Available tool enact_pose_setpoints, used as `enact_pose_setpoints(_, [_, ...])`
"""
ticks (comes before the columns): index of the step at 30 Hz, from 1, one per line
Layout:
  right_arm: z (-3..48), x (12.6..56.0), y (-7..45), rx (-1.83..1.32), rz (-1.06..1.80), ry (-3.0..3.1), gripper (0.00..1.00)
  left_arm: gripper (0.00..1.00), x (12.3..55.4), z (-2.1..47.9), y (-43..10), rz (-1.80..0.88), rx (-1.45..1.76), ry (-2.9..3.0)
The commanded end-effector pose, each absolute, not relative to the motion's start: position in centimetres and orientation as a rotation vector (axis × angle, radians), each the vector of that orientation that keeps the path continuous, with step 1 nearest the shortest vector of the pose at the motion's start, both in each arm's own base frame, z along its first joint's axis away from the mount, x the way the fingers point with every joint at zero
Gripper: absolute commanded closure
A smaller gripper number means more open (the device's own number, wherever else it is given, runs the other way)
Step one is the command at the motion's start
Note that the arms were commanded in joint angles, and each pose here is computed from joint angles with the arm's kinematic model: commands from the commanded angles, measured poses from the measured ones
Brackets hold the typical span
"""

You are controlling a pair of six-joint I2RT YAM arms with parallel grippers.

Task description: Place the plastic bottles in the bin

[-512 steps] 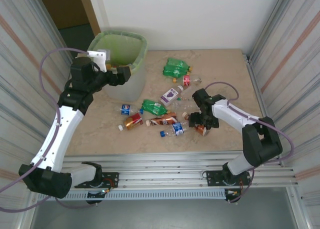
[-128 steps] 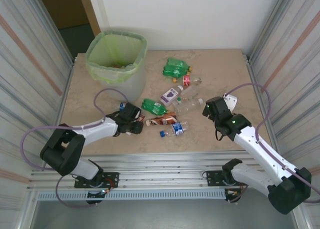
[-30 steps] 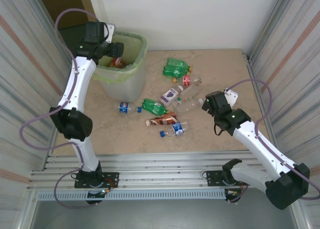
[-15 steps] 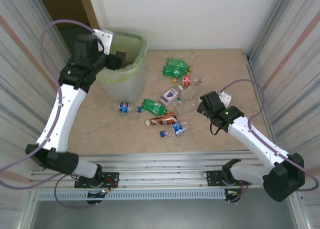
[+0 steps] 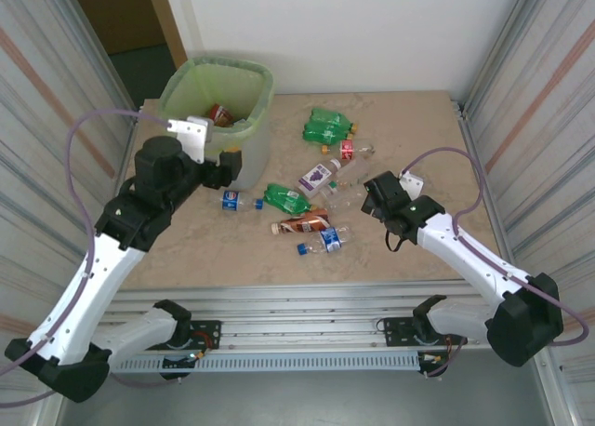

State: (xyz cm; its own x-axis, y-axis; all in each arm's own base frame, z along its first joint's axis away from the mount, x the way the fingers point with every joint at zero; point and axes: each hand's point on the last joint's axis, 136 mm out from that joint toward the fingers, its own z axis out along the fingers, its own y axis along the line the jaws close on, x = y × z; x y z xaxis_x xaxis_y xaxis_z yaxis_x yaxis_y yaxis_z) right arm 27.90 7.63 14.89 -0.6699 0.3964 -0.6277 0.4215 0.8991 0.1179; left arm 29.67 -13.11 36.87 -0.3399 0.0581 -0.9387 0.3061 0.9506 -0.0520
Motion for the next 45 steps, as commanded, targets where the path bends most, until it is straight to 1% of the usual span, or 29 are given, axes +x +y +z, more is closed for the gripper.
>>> enact_pose_setpoints(1, [15.4, 27.8, 7.1, 0.616, -0.076, 2.352, 0.02, 0.14, 28.9, 34.5, -11.8, -0.288, 0.096, 1.973])
enact_pose_setpoints(6, [15.0, 27.7, 6.8, 0.608, -0.104, 2.361, 0.02, 0.14, 27.4, 29.4, -10.4, -0.310, -0.053, 2.063])
enact_pose_setpoints(11, [14.8, 27.8, 6.8, 0.609, -0.117, 2.365, 0.02, 0.12, 26.3, 23.9, -9.3, -0.405, -0.328, 2.099])
enact_pose_setpoints(15, [14.7, 27.7, 6.7, 0.611, -0.122, 2.370, 0.02, 0.10, 26.4, 20.4, -8.2, -0.438, -0.564, 2.079])
enact_pose_setpoints(19, [14.5, 27.4, 6.6, 0.612, -0.131, 2.377, 0.02, 0.14, 27.1, 17.5, -7.8, -0.434, -0.730, 2.090])
enact_pose_setpoints(22, [14.5, 27.2, 6.4, 0.619, -0.131, 2.375, 0.02, 0.16, 27.8, 15.6, -7.6, -0.454, -0.879, 2.108])
enact_pose_setpoints(25, [14.3, 27.0, 6.3, 0.629, -0.124, 2.376, 0.02, 0.16, 29.2, 14.4, -7.6, -0.484, -0.957, 2.105])
enact_pose_setpoints(34, [13.9, 26.7, 6.5, 0.643, -0.102, 2.386, 0.02, 0.12, 33.3, 11.3, -7.8, -0.535, -1.087, 2.099])
enact_pose_setpoints(45, [13.9, 27.3, 7.1, 0.630, -0.100, 2.396, 0.02, 0.10, 36.9, 8.8, -8.7, -0.538, -1.117, 2.153])
